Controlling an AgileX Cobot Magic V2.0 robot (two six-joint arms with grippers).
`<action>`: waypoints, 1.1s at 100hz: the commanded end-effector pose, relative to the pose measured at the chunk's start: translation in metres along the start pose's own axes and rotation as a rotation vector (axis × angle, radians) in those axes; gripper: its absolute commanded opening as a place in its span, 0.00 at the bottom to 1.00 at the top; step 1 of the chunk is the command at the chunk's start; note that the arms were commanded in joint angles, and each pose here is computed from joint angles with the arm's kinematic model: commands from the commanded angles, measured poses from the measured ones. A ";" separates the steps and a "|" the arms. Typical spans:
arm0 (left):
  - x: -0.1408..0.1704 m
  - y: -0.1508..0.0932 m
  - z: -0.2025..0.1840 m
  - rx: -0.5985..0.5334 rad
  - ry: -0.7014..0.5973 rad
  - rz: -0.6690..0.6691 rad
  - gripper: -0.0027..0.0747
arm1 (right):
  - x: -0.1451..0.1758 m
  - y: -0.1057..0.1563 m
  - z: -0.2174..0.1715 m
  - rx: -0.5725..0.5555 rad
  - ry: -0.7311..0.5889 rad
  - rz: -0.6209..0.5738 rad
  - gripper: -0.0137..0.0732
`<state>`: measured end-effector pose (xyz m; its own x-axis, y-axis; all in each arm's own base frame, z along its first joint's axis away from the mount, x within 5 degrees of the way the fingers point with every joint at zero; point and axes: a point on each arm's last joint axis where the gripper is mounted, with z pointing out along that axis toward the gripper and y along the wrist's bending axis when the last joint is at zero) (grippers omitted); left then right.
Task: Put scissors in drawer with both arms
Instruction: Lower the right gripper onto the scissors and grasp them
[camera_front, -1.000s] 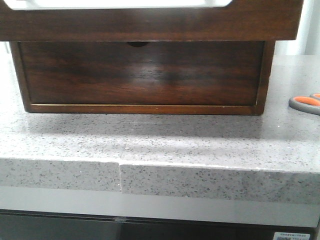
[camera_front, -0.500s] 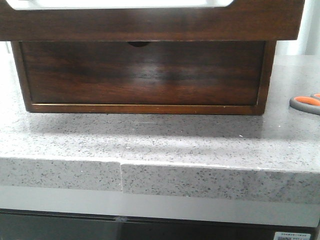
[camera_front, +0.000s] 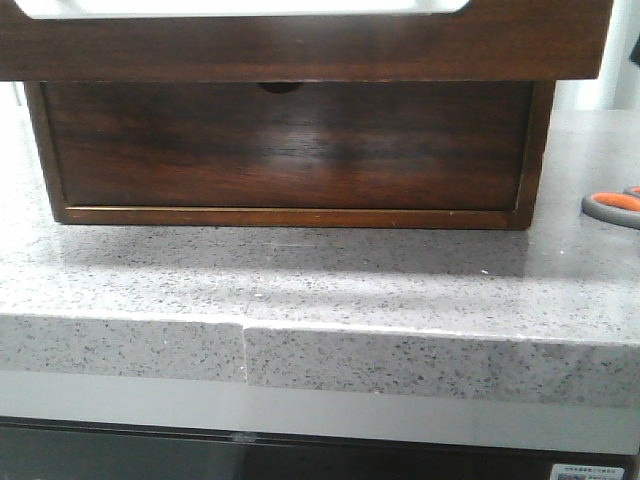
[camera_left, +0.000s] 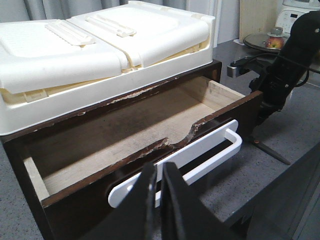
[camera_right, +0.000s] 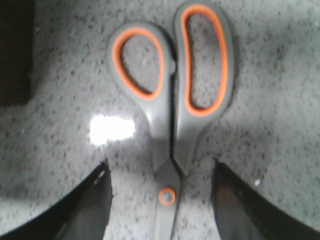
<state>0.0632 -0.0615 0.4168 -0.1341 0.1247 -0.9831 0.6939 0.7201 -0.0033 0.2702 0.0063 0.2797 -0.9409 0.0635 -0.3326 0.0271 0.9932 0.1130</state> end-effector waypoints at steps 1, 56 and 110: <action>-0.016 0.000 -0.003 -0.004 -0.097 -0.018 0.01 | -0.011 0.001 -0.011 0.012 -0.095 -0.012 0.60; -0.016 0.000 -0.003 -0.004 -0.099 -0.020 0.01 | -0.017 0.002 0.023 0.026 -0.010 0.019 0.60; -0.016 0.000 -0.003 -0.004 -0.099 -0.020 0.01 | -0.014 0.000 0.042 0.031 0.057 0.041 0.12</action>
<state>0.0632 -0.0615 0.4170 -0.1337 0.1223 -0.9835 0.6941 0.7199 -0.0048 0.2958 0.0078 0.2424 -0.9624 0.0841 -0.2584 0.0663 0.9949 0.0766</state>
